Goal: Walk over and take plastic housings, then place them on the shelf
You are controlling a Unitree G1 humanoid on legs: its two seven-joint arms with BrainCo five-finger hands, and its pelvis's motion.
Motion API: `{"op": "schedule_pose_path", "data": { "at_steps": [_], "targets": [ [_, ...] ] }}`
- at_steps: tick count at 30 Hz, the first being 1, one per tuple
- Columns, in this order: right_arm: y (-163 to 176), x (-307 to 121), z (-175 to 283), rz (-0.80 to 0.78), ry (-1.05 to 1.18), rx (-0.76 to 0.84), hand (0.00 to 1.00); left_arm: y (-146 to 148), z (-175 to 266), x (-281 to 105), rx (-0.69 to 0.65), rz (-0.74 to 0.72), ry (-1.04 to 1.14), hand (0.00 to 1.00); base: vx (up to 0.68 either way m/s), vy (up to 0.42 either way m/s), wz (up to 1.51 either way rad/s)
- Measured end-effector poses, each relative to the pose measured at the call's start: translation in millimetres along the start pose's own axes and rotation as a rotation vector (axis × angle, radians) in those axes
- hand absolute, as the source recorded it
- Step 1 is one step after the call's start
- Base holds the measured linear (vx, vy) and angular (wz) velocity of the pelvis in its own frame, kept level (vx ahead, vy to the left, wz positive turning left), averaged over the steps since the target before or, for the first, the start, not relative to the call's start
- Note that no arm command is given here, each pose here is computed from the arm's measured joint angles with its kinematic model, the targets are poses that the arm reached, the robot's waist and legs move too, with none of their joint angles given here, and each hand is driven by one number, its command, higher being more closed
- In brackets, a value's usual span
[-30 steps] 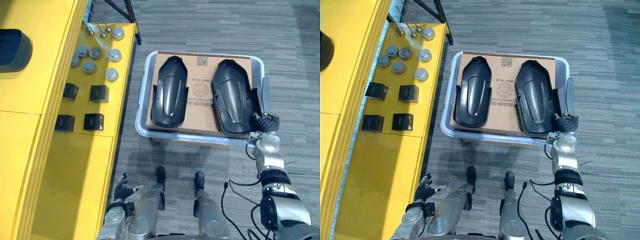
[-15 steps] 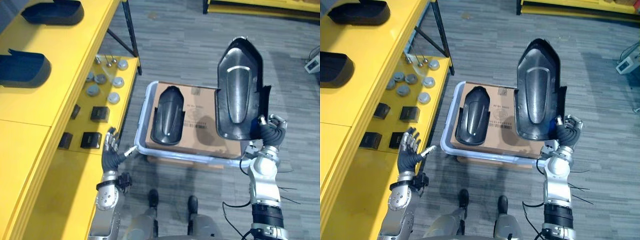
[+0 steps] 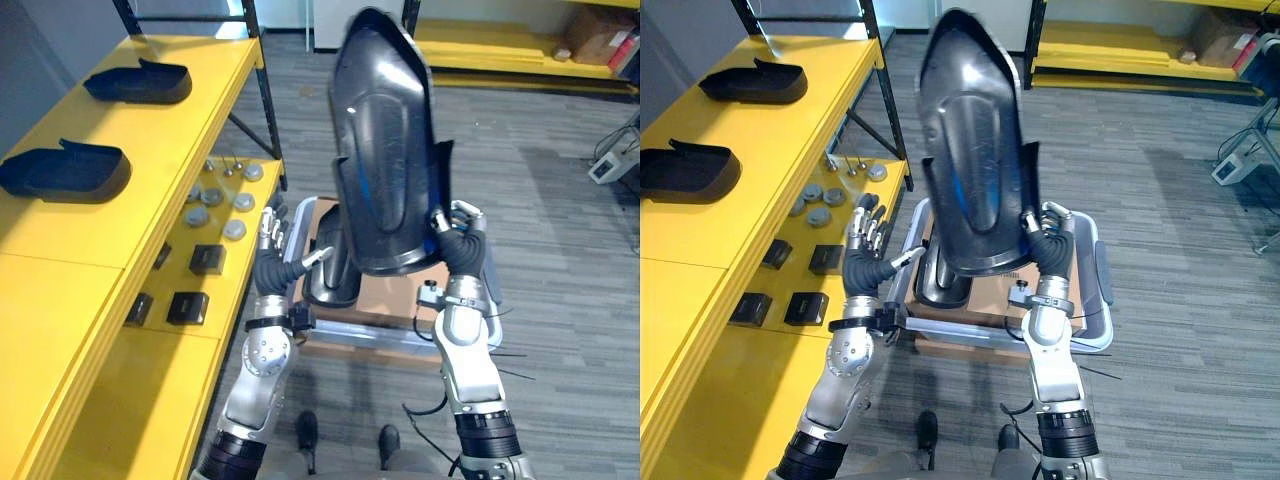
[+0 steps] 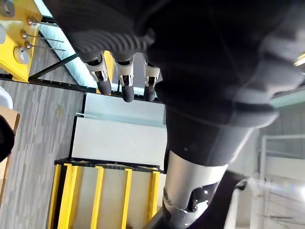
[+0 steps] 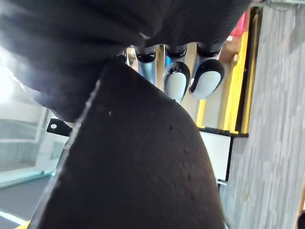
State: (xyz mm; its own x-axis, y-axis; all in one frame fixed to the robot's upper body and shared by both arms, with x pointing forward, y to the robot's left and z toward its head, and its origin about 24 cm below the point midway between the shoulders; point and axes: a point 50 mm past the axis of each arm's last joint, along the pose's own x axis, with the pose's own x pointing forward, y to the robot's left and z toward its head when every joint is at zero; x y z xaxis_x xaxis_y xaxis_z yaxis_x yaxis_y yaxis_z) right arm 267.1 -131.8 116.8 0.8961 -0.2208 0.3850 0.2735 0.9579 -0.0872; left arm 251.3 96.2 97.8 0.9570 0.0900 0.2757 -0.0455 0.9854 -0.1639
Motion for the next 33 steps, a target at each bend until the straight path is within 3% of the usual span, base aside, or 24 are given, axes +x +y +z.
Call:
{"op": "schedule_pose_path", "data": {
  "at_steps": [7, 16, 33],
  "targets": [
    [28, -20, -5, 0.211, 0.037, 0.035, 1.00, -19, -12, 3, 0.002, -0.077, 0.076, 0.00, -0.01, -0.005, -0.05],
    [30, -28, -26, 0.247, 0.114, -0.022, 1.00, -15, -20, 2, 0.036, -0.084, 0.112, 0.00, 0.00, 0.000, 0.00],
    [-41, -6, -34, -0.067, 0.104, -0.221, 1.00, 27, -22, -13, 0.012, 0.040, 0.146, 0.00, -0.01, 0.000, 0.02]
  ]
}}
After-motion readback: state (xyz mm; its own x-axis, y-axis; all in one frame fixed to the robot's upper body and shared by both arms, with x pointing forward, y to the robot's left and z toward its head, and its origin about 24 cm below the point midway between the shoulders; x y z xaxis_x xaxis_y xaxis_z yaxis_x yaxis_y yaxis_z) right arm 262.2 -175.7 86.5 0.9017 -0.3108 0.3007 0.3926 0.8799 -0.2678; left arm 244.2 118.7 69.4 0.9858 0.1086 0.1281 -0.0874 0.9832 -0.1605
